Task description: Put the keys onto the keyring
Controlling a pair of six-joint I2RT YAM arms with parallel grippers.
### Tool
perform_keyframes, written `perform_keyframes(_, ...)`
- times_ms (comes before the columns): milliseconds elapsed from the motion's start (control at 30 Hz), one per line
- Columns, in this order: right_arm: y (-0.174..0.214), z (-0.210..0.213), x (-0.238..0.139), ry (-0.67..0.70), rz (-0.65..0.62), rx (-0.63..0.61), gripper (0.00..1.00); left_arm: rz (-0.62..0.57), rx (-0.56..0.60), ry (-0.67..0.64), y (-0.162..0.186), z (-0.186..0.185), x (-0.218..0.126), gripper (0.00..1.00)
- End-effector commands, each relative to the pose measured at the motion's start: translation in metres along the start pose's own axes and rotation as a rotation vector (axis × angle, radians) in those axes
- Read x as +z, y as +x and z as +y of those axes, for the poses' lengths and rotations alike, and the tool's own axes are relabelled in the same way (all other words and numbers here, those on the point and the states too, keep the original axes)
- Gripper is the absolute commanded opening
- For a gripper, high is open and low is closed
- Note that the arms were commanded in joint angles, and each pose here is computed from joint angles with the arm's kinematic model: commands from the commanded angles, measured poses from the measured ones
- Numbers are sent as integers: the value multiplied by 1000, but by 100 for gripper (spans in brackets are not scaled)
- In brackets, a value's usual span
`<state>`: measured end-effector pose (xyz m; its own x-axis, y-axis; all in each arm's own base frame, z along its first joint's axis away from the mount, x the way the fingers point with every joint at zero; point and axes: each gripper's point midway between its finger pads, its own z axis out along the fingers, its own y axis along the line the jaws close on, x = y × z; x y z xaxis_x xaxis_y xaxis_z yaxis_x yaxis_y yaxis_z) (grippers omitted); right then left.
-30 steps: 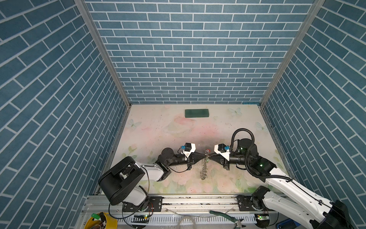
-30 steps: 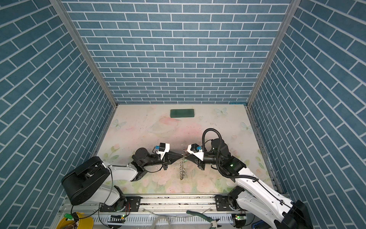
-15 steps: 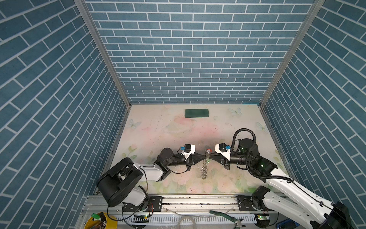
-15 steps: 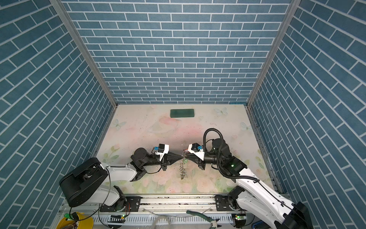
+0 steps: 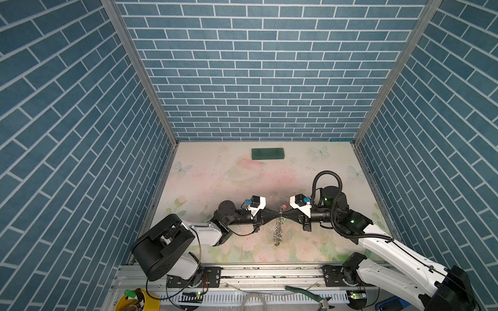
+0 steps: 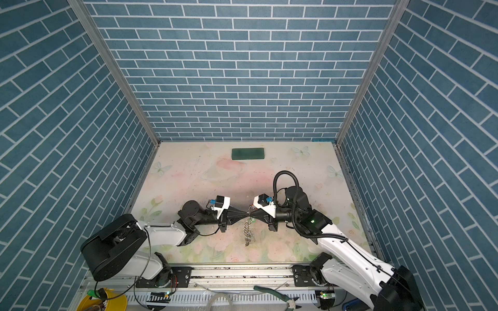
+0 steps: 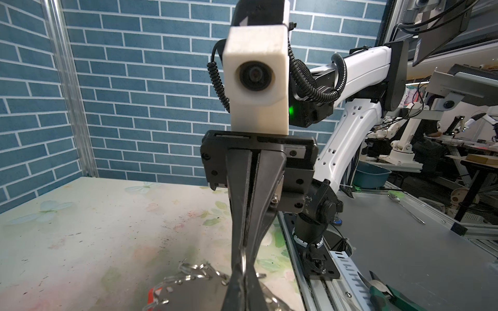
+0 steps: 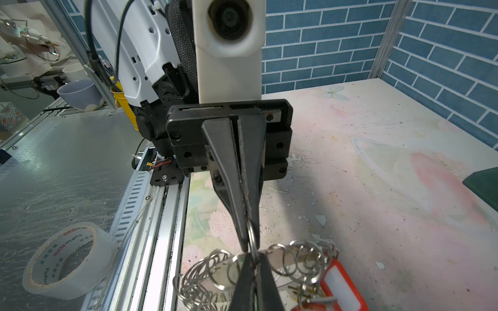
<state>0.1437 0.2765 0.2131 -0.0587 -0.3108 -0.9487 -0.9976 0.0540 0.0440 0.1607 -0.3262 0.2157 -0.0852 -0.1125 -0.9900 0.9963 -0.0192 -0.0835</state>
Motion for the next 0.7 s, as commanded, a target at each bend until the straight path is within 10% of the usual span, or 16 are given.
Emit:
perform_keyframes(0,-22,-1,-3,-3,-41,-44,1,-54,56,48,-21,-7,5,0)
perform_keyframes(667,-6,2,3,21,365,0,0,38,21,14,-1,8,-9,16)
